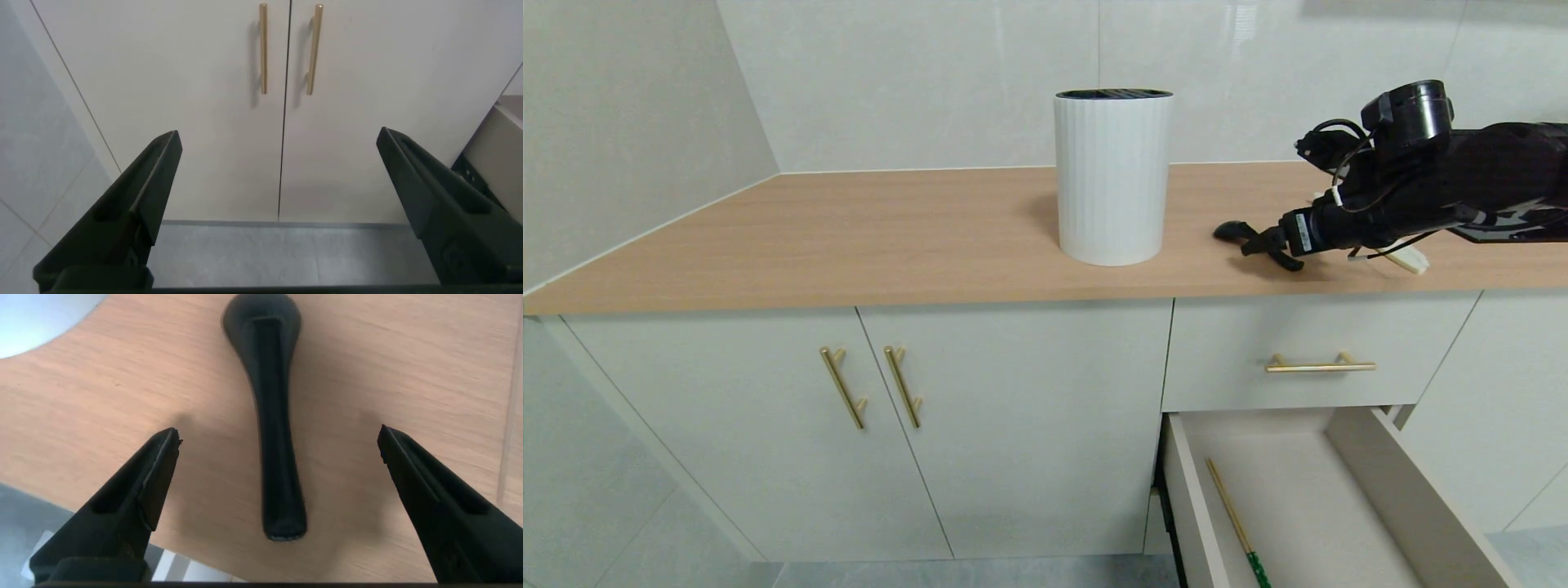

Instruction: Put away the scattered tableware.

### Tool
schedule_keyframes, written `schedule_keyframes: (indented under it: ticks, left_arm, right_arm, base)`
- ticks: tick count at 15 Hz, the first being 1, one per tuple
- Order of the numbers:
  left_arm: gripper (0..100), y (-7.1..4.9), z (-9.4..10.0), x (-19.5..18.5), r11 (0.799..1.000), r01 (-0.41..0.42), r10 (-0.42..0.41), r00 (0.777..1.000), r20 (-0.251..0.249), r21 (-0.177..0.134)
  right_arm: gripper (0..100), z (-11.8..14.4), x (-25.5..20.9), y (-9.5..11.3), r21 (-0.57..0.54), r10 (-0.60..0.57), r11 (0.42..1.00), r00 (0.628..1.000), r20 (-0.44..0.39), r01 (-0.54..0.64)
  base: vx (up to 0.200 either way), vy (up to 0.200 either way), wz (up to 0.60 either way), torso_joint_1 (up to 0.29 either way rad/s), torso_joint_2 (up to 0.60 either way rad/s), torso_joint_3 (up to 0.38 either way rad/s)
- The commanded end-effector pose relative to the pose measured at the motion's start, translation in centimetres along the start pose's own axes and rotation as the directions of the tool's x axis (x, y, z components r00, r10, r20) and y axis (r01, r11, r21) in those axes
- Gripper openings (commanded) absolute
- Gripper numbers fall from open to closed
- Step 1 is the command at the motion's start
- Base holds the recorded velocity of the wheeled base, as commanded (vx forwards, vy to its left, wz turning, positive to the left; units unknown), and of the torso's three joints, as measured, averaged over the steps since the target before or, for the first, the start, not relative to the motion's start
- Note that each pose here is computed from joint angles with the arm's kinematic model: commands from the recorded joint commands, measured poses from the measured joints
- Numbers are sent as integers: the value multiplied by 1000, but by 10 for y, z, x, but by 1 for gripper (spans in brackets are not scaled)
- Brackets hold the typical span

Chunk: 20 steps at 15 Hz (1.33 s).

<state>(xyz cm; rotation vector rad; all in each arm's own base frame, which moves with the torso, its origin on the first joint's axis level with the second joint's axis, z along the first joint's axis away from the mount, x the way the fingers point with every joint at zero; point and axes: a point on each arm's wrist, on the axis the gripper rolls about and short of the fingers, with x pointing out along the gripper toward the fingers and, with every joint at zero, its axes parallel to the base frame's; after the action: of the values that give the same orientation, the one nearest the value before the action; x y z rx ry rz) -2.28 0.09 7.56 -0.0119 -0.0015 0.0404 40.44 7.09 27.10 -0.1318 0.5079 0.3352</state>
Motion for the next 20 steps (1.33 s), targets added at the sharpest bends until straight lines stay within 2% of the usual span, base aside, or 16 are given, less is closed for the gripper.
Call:
schedule_keyframes:
  ticks: [1, 11, 12, 20]
  left_arm:
    - [100, 0, 0, 0, 1000, -1, 1, 1000, 0, 0]
    - [100, 0, 0, 0, 1000, -1, 1, 1000, 0, 0]
    - [100, 0, 0, 0, 1000, -1, 1, 1000, 0, 0]
    - [100, 0, 0, 0, 1000, -1, 1, 1000, 0, 0]
  right_arm:
    - [100, 0, 1, 1, -1, 17, 1000, 1000, 1, -17]
    - [100, 0, 11, 0, 28, 52, 998, 998, 27, -53]
    - [0, 2, 11, -1, 27, 51, 998, 998, 31, -52]
    - [0, -3, 19, -1, 44, 66, 997, 998, 15, -67]
  base:
    - [0, 0, 0, 0, 0, 0]
    - [0, 0, 0, 0, 0, 0]
    - [0, 0, 0, 0, 0, 0]
    - [0, 0, 0, 0, 0, 0]
